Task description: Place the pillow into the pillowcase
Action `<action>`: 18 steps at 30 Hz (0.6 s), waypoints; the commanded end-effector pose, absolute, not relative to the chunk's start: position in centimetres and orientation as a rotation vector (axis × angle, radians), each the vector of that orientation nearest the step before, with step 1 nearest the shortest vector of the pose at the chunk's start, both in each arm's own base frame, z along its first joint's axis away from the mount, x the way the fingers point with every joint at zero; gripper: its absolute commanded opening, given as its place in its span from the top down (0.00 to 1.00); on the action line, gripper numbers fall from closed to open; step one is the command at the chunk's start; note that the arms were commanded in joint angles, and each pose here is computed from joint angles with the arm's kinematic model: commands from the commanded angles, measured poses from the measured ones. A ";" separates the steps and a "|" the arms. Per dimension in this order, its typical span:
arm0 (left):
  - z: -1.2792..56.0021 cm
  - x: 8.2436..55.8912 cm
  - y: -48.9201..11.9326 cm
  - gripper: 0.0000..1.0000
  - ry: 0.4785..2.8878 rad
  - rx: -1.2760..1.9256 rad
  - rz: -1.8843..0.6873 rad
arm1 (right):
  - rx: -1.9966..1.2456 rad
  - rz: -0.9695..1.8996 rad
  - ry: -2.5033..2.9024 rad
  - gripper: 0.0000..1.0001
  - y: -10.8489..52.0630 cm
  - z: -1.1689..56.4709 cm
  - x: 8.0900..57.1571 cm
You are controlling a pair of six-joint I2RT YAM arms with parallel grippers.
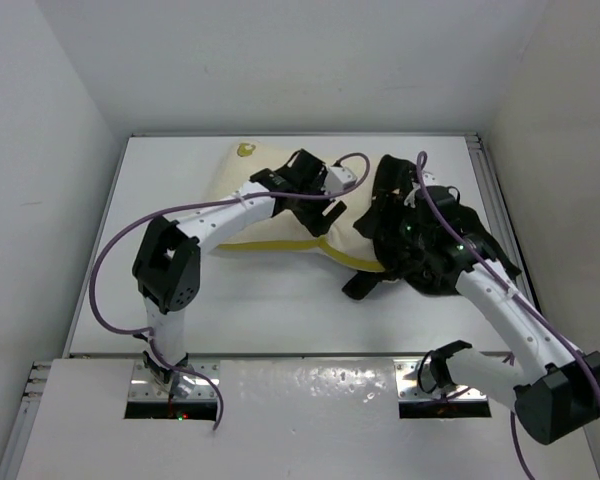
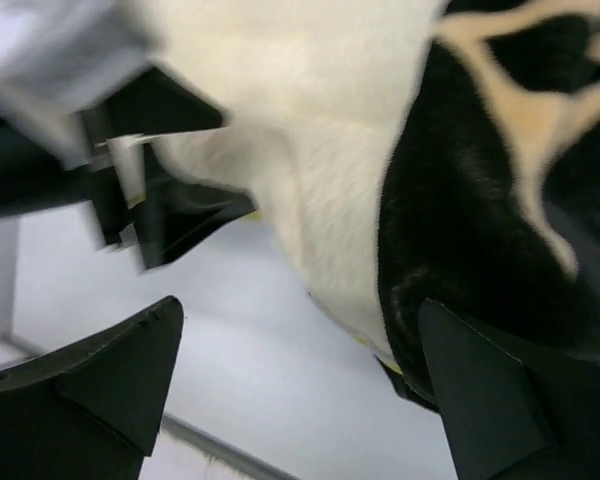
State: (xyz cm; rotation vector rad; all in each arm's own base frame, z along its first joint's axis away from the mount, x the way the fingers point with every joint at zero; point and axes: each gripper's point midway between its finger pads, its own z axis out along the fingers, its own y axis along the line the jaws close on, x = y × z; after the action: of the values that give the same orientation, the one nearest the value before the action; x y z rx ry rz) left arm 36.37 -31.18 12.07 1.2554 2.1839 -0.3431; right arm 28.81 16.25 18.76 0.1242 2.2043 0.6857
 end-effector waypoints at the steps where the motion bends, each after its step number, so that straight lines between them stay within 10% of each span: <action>1: 17.7 37.5 -32.9 0.28 2.064 1.184 -0.444 | 0.359 0.496 2.177 0.01 12.5 19.6 30.7; 4: 19.8 37.7 -32.4 0.25 2.057 1.163 -0.467 | 0.410 0.423 2.156 0.14 11.0 20.0 31.7; 5: 20.2 37.8 -32.1 0.14 2.056 1.154 -0.472 | 0.408 0.403 2.164 0.59 10.7 19.9 31.8; 7: 21.3 38.8 -30.8 0.12 2.069 1.097 -0.457 | 0.424 0.346 2.169 0.85 10.0 20.2 32.1; 8: 21.5 39.4 -29.9 0.11 2.094 1.046 -0.454 | 0.429 0.317 2.183 0.82 9.6 19.9 32.0; 9: 21.7 40.3 -28.8 0.11 2.107 0.998 -0.433 | 0.440 0.272 2.189 0.38 9.0 19.4 32.1; 11: 21.6 43.3 -24.6 0.11 2.148 0.864 -0.356 | 0.440 0.242 2.221 0.07 8.7 18.2 32.1; 18: 17.4 49.8 -10.8 0.05 2.238 0.583 0.098 | 0.412 0.253 2.421 0.01 10.3 11.9 33.9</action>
State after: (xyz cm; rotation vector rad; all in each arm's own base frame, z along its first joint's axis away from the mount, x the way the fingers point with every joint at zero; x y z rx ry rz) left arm 48.22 -15.18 17.15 0.6775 2.2592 -0.1165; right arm 32.52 9.82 12.70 0.4240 2.3903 0.2372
